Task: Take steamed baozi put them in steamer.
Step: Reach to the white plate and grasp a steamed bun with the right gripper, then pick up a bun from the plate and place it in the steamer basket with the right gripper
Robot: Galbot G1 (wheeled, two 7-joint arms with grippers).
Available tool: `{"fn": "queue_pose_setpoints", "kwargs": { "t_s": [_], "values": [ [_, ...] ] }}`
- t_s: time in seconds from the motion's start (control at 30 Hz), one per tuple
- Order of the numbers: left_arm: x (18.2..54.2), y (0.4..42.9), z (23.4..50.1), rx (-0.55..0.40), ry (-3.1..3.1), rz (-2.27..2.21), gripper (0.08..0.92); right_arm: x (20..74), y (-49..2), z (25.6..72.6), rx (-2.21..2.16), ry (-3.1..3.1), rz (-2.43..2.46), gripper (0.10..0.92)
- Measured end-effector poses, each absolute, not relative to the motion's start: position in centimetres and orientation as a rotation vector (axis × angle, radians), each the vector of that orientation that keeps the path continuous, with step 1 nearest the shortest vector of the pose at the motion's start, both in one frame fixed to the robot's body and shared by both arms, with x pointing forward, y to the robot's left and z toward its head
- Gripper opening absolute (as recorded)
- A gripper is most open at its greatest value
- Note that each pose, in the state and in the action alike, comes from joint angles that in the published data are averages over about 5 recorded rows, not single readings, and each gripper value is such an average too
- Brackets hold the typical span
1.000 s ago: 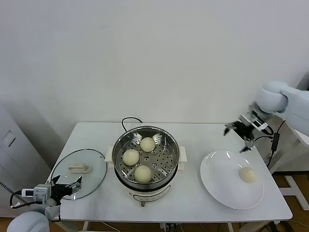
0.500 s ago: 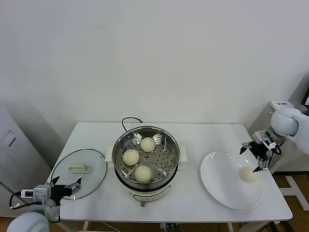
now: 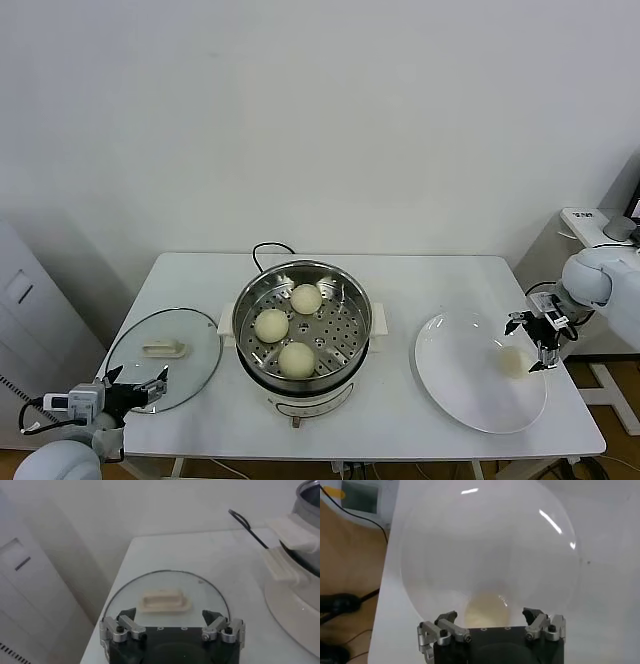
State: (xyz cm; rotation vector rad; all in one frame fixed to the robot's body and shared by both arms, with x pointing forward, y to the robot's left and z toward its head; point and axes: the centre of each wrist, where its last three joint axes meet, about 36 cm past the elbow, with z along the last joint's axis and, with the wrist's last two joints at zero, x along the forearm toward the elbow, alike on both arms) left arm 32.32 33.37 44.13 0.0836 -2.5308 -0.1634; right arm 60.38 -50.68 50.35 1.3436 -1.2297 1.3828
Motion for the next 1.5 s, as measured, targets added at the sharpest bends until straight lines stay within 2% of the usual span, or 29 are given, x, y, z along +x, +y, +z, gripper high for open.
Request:
{"fn": "queue_pose_setpoints", "kwargs": {
  "t_s": [0.37, 0.87, 0.97, 1.17, 1.5],
  "values": [
    [32.2, 33.4, 44.0, 0.086, -2.526, -0.166, 0.823, 60.4, -51.3, 47.5, 1.319, -1.232, 1.363, 0.803],
    [32.2, 33.3, 43.8, 0.088, -2.522, -0.162, 0.823, 60.5, -51.4, 46.9, 1.301, -1.265, 1.342, 0.544],
    [32.2, 33.3, 43.8, 0.089, -2.523, -0.16, 0.823, 60.3, -51.4, 47.2, 1.296, -1.278, 1.33, 0.521],
    [32.3, 33.2, 43.8, 0.089, -2.527, -0.16, 0.823, 60.1, -51.0, 49.7, 1.291, -1.323, 1.309, 0.518],
    [32.5, 32.9, 44.3, 0.077, -2.547, -0.164, 0.823, 60.5, -45.6, 58.8, 1.338, -1.445, 1.29, 0.518]
  ]
}}
